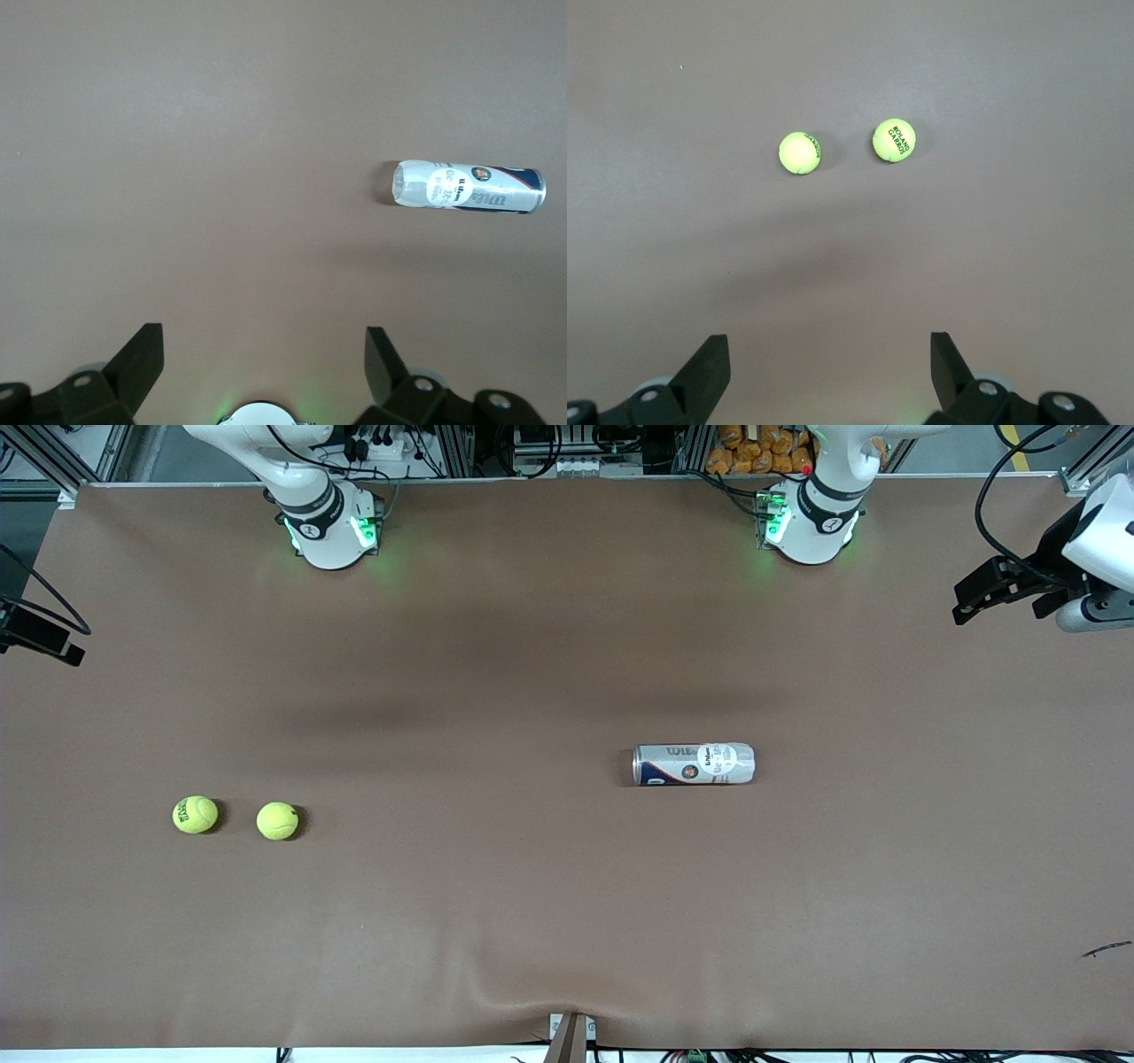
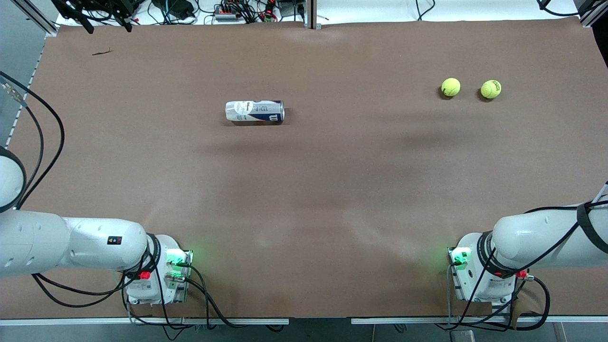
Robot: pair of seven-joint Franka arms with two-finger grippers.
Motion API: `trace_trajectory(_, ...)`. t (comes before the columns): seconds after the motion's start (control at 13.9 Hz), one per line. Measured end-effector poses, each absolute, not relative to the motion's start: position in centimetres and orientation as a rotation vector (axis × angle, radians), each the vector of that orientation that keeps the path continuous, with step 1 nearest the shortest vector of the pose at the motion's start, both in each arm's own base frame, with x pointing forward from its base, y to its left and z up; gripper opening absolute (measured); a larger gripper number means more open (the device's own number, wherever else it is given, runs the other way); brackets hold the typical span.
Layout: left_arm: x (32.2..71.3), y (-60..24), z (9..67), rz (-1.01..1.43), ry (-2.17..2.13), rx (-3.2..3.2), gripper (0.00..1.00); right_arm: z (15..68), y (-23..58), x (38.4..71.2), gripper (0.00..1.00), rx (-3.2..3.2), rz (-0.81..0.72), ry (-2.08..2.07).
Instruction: Insert tennis ball vertically with right arm
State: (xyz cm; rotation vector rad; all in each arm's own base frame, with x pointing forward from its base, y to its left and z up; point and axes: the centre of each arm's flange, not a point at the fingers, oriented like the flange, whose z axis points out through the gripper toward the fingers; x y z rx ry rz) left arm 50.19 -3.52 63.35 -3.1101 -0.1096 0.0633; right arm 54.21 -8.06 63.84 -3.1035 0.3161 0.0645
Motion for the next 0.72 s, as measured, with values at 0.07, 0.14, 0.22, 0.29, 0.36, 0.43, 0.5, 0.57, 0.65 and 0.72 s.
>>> trace_trajectory(0.07,50.2,-3.5,63.3,0.063,-0.11,-3.109,1.0,64.0,-8.2,54.3,1.0,-3.104,0.049,0.323)
trace_trajectory(0.14,50.2,-3.5,63.3,0.063,-0.11,-3.108,1.0,64.1,-8.5,54.4,1.0,-3.103,0.027,0.333)
trace_trajectory(0.22,50.2,-3.5,63.3,0.063,-0.11,-3.108,1.0,64.1,-9.0,54.6,1.0,-3.103,0.003,0.345)
trace_trajectory(0.29,50.2,-3.5,63.3,0.063,-0.11,-3.108,1.0,64.0,-9.4,54.8,1.0,-3.103,-0.015,0.356)
trace_trajectory(0.36,50.2,-3.5,63.3,0.065,-0.11,-3.108,1.0,63.8,-9.7,55.1,1.0,-3.103,-0.025,0.363)
trace_trajectory(0.43,50.3,-3.5,63.2,0.068,-0.11,-3.108,1.0,63.5,-9.9,55.4,1.0,-3.103,-0.031,0.373)
trace_trajectory(0.5,50.3,-3.5,63.1,0.071,-0.11,-3.107,1.0,63.1,-10.2,55.6,1.0,-3.102,-0.029,0.398)
trace_trajectory(0.57,50.4,-3.5,63.0,0.073,-0.109,-3.107,1.0,62.8,-10.9,55.7,1.0,-3.098,-0.026,0.433)
trace_trajectory(0.65,50.4,-3.6,63.0,0.074,-0.108,-3.106,1.0,62.7,-12.0,55.5,1.0,-3.092,-0.023,0.475)
trace_trajectory(0.72,50.4,-3.6,63.0,0.074,-0.105,-3.106,1.0,62.7,-13.4,55.2,1.0,-3.086,-0.024,0.516)
